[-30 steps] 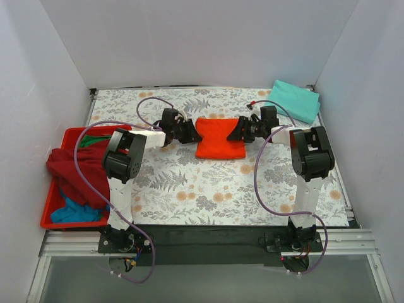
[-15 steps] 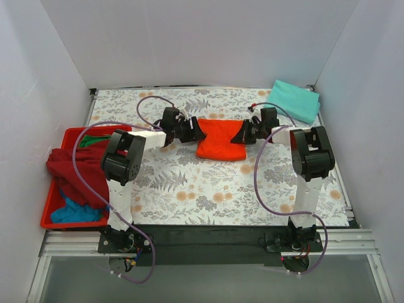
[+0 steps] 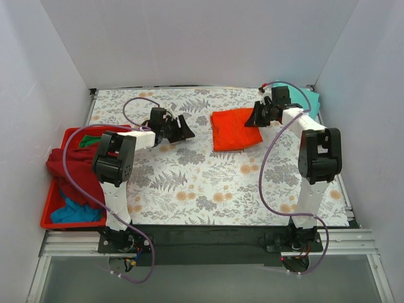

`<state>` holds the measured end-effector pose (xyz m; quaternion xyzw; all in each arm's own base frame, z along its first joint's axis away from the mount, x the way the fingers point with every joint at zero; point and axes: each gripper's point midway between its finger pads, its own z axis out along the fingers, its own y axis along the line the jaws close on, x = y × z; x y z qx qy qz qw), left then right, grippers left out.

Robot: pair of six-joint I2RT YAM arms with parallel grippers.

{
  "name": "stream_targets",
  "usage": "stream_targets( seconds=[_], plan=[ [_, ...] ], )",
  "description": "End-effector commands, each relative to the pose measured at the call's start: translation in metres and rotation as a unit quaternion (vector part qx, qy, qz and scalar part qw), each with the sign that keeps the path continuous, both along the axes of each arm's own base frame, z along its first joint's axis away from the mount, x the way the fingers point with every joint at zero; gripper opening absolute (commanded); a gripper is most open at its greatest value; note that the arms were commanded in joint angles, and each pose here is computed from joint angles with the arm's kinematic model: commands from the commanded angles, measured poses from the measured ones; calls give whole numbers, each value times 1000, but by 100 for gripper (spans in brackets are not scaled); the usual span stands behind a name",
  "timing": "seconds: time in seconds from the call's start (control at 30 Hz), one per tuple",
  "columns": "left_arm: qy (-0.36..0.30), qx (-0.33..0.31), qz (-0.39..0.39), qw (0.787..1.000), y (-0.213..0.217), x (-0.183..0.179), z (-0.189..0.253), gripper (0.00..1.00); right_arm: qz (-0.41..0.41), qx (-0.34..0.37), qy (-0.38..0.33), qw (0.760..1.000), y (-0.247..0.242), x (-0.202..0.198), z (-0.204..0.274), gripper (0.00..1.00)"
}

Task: Fold and stack the t-shirts
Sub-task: Neatly place the folded tshirt to the corner

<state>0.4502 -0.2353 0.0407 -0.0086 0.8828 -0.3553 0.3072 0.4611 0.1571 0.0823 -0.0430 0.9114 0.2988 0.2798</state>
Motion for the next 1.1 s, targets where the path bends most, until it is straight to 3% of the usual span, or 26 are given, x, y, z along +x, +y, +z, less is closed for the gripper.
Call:
stream_targets(
  seconds=[0.0, 0.33, 0.7, 1.07],
  plan=[
    [-12, 0, 8, 1000, 10, 0, 15, 59, -5, -48, -27, 998, -18, 21, 26, 1],
    [0, 1, 20, 1000, 23, 6, 4, 59, -35, -90, -58, 994, -56, 75, 53, 1],
    [13, 17, 33, 999, 33, 11, -13, 59, -45, -89, -158, 982, -80, 144, 108, 1],
    [32, 32, 37, 998, 35, 15, -34, 59, -71, -46, -244, 966, -121, 165, 170, 1]
  ],
)
